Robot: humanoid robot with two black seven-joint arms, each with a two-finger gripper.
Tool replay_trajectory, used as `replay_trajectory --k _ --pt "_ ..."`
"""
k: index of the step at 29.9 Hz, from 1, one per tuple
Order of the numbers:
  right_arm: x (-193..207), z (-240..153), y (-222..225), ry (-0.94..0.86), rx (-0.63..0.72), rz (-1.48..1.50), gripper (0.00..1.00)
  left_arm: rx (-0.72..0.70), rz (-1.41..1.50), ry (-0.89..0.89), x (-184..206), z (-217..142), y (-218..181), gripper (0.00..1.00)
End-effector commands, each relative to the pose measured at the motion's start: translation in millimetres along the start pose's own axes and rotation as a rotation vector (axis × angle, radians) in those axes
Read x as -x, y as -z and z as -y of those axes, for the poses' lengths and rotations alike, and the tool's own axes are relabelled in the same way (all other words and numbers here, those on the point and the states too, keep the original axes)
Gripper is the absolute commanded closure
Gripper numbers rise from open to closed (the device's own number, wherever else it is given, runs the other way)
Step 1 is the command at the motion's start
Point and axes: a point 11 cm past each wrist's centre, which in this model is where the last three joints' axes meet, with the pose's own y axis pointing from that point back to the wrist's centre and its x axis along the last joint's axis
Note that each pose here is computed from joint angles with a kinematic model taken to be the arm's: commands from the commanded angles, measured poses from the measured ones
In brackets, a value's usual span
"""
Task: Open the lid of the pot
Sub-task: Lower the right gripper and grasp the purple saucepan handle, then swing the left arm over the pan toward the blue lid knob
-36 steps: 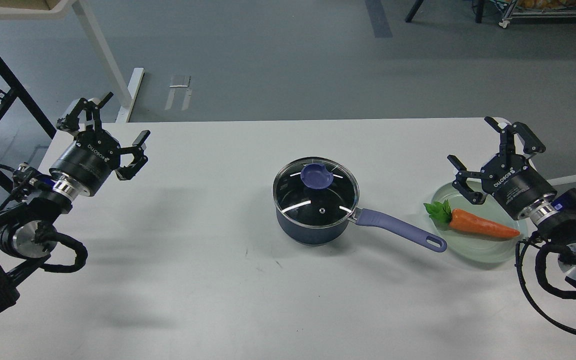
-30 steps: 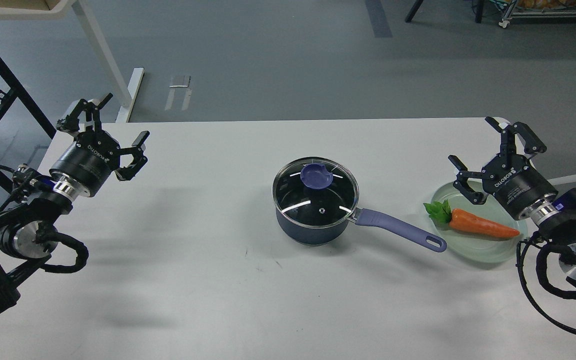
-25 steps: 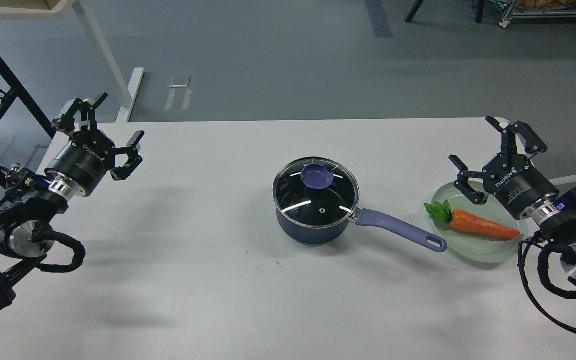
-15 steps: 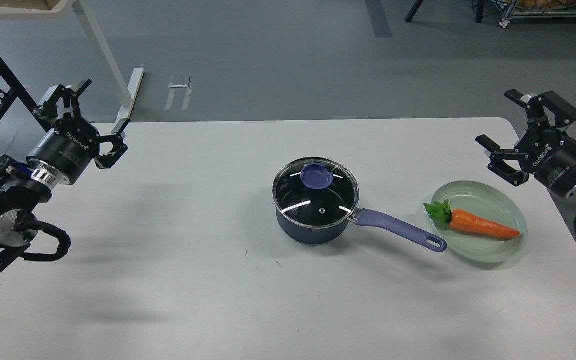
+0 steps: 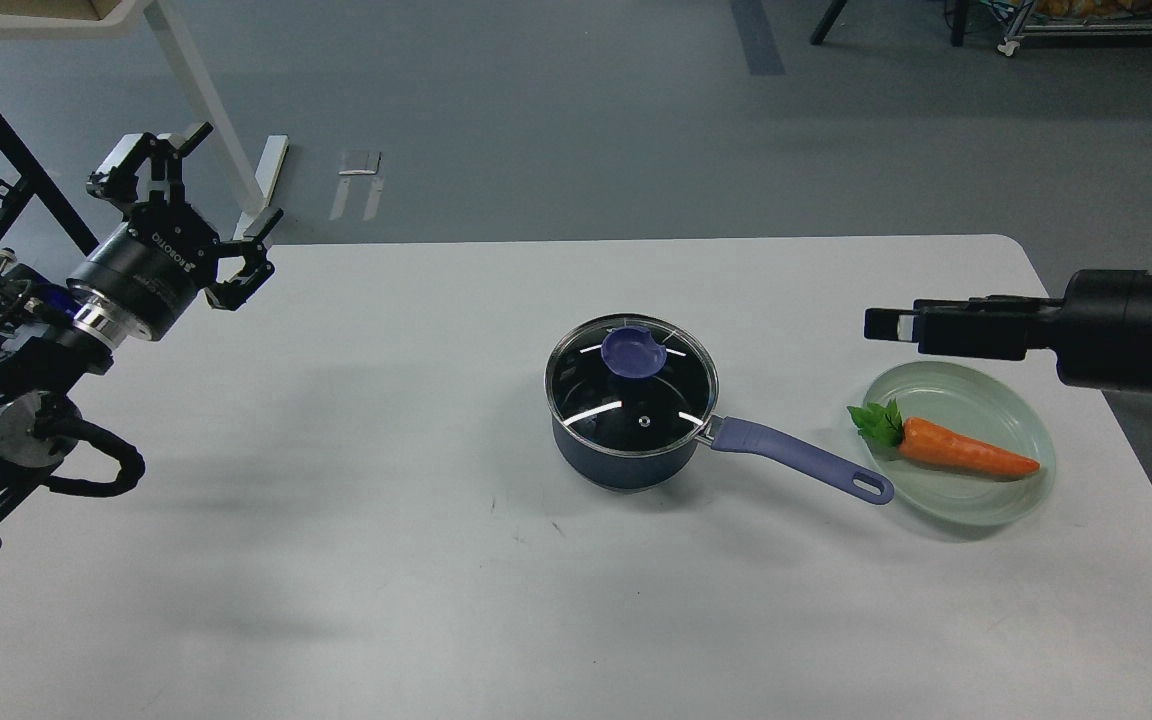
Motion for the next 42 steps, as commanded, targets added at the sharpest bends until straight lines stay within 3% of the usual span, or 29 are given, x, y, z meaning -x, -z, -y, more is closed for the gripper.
replay_trajectory --k 1,8,24,39,42 --pt "19 15 -2 0.151 0.054 -0.199 0.01 0.001 0.001 0.006 1 1 -1 0.01" --pt "38 47 -2 0.291 0.044 -0.395 0.01 0.002 -0.006 0.018 7 3 0 0.01" --pt "65 96 -7 0.389 -0.006 -0.434 0.08 -0.001 0.005 0.072 23 10 -1 0.01" --pt "69 107 -10 0.402 -0.008 -0.457 0.54 -0.029 0.089 0.137 37 16 0 0.01" --pt "69 107 -11 0.402 -0.004 -0.457 0.56 -0.044 0.131 0.147 39 17 2 0.01"
